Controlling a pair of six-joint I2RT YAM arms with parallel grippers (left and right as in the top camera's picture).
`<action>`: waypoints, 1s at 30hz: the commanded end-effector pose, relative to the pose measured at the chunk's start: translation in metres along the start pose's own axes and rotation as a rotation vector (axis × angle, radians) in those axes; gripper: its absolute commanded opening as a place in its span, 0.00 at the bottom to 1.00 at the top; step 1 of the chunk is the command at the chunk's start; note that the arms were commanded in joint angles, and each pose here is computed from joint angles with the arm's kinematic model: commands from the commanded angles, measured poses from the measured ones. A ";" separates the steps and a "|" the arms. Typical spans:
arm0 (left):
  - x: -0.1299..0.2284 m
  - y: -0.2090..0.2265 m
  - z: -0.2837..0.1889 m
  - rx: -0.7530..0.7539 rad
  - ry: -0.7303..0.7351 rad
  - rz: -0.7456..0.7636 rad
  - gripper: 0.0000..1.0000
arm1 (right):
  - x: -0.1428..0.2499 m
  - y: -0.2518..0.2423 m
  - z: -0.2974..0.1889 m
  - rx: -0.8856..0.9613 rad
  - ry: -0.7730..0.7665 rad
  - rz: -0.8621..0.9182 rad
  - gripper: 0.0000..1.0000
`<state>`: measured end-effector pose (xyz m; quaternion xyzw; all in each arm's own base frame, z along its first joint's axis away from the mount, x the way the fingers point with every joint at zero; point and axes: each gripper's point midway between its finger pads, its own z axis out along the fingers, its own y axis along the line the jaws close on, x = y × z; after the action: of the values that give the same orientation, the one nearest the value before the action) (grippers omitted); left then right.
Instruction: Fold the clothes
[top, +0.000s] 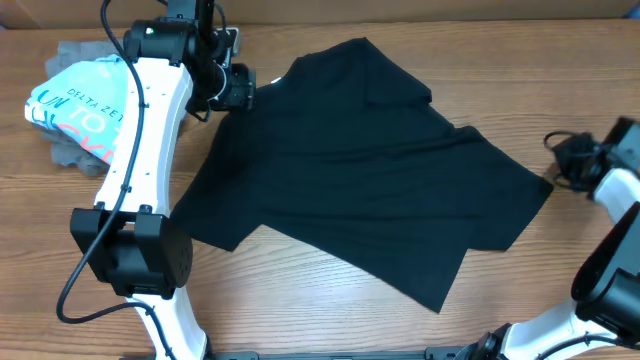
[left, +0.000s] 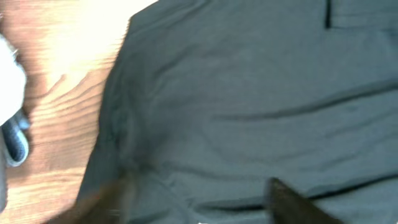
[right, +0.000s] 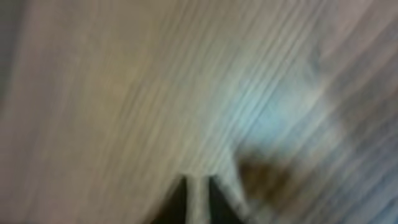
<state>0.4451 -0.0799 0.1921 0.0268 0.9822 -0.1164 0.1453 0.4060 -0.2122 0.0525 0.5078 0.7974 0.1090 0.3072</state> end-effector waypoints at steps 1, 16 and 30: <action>-0.003 -0.019 -0.003 0.089 -0.013 0.015 1.00 | -0.023 0.039 -0.024 -0.142 0.036 -0.064 0.48; -0.004 -0.025 0.050 -0.083 0.032 0.107 0.68 | 0.043 0.071 -0.113 -0.219 0.351 -0.141 0.63; 0.017 -0.034 0.055 -0.092 0.114 0.128 0.76 | 0.090 -0.043 -0.043 0.355 0.397 -0.188 0.68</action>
<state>0.4431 -0.1296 0.1417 0.0909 0.9887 -0.0665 0.0992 0.3344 -0.1384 0.0561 0.4355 0.8924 0.0796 0.0873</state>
